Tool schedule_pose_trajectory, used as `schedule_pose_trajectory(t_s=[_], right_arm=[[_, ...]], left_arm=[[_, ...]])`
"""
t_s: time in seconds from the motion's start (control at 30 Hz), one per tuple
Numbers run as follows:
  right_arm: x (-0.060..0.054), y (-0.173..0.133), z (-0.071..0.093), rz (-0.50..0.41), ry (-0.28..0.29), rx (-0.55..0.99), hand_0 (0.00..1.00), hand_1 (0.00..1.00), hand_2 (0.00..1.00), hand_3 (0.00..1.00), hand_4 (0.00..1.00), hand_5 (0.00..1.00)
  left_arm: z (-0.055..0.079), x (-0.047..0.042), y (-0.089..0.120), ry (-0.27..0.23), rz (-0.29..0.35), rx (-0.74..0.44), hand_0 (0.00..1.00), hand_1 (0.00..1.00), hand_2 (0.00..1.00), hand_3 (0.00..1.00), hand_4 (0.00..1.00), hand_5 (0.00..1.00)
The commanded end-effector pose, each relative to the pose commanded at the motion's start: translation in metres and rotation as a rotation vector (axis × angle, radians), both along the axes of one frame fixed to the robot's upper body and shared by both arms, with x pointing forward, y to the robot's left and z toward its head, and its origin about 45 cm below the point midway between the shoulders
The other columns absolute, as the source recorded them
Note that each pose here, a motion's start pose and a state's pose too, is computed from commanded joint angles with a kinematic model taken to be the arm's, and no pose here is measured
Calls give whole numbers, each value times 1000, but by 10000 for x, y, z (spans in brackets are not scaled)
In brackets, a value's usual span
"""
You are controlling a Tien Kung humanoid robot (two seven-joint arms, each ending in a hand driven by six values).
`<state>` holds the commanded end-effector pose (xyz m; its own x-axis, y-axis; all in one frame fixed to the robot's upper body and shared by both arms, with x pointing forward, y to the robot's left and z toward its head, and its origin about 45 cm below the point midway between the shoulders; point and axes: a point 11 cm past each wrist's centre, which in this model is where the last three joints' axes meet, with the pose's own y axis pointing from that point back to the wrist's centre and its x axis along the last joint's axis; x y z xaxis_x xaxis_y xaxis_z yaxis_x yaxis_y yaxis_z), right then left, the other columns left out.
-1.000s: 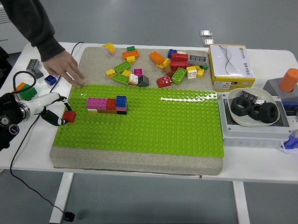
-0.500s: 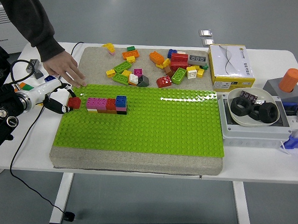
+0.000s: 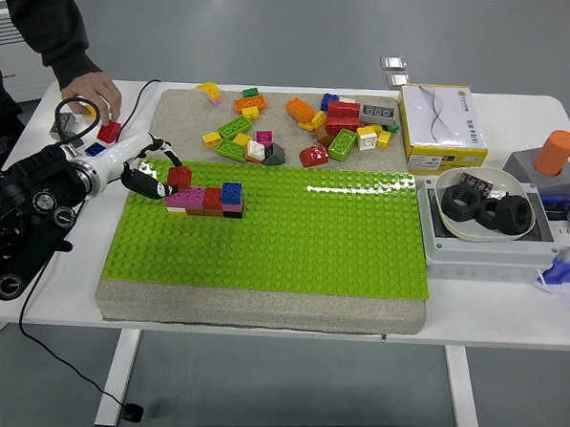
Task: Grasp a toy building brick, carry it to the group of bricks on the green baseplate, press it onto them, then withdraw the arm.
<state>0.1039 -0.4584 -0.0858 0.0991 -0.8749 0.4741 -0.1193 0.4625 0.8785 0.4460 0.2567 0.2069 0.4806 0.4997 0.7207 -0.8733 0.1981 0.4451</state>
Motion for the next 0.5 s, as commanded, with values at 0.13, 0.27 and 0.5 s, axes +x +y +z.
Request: schedule_pose_trajectory(t_s=[0.13,0.27,0.5], right_arm=[[3,-8,4,1,0,-1,518,626,730,803,900,967],[15,-12,9,3,-1,-3,518,626,730,803,900,967],[24,-10,10,7,-1,-3,518,621,728,804,901,967]], left_arm=[[-25,15,-75,10,-2,2,950,972,943,492,752,2],[-55,38,-114,20,1,9,950,972,943,492,752,2],[-112,34,-176,35,-7,14,951,971,941,492,749,2]])
